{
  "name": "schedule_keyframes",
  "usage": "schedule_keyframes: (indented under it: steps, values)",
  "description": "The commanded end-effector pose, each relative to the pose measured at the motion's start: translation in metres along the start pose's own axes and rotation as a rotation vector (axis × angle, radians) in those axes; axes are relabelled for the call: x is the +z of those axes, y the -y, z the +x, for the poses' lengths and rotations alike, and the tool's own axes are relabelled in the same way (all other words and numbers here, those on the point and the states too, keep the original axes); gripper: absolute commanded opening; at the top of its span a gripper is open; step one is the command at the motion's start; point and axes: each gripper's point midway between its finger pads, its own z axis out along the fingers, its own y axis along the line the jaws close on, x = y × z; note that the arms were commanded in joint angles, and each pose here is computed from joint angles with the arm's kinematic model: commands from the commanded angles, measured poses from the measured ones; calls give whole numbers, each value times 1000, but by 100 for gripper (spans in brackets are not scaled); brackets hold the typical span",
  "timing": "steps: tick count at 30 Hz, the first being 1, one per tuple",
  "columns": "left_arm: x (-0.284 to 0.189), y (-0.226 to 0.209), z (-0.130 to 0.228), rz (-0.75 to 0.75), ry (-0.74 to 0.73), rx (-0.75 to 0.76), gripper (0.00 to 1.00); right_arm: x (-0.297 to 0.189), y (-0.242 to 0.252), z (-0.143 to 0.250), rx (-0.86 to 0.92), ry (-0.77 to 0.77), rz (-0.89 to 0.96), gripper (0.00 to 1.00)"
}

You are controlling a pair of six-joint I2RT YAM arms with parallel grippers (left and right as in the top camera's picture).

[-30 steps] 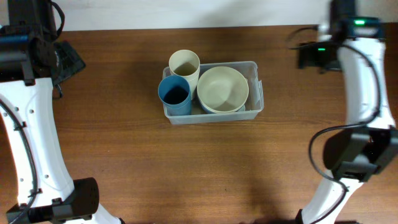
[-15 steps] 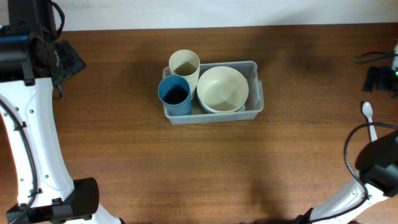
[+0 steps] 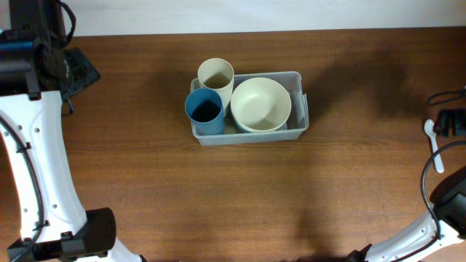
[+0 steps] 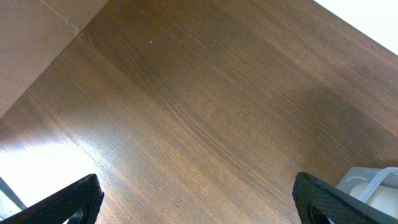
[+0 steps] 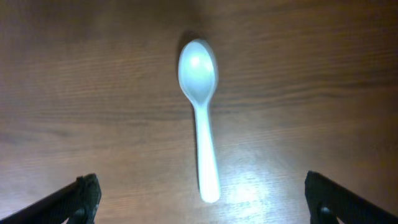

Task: Pack container
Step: 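Move the right gripper back right to the white spoon, then lower the right gripper and grasp the white spoon's handle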

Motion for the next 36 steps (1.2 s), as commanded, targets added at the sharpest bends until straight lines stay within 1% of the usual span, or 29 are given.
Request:
schedule_keyframes:
  steps: [1,7,11,19,36]
  values:
    - [-6,-7,-1,-8,17,-18,100,20,-17,7,-196,-21,-38,98]
    - [-6,-6,-1,-7,18,-18,100,29,-12,2,-206,3,-6,99]
    - [-6,-6,-1,-7,18,-18,100,32,-5,9,-220,-42,28,99]
    - [-6,-7,-1,-8,17,-18,100,61,-16,30,-220,-133,-48,99]
    - [-6,-7,-1,-8,17,-18,100,80,-19,41,-213,-178,-84,99]
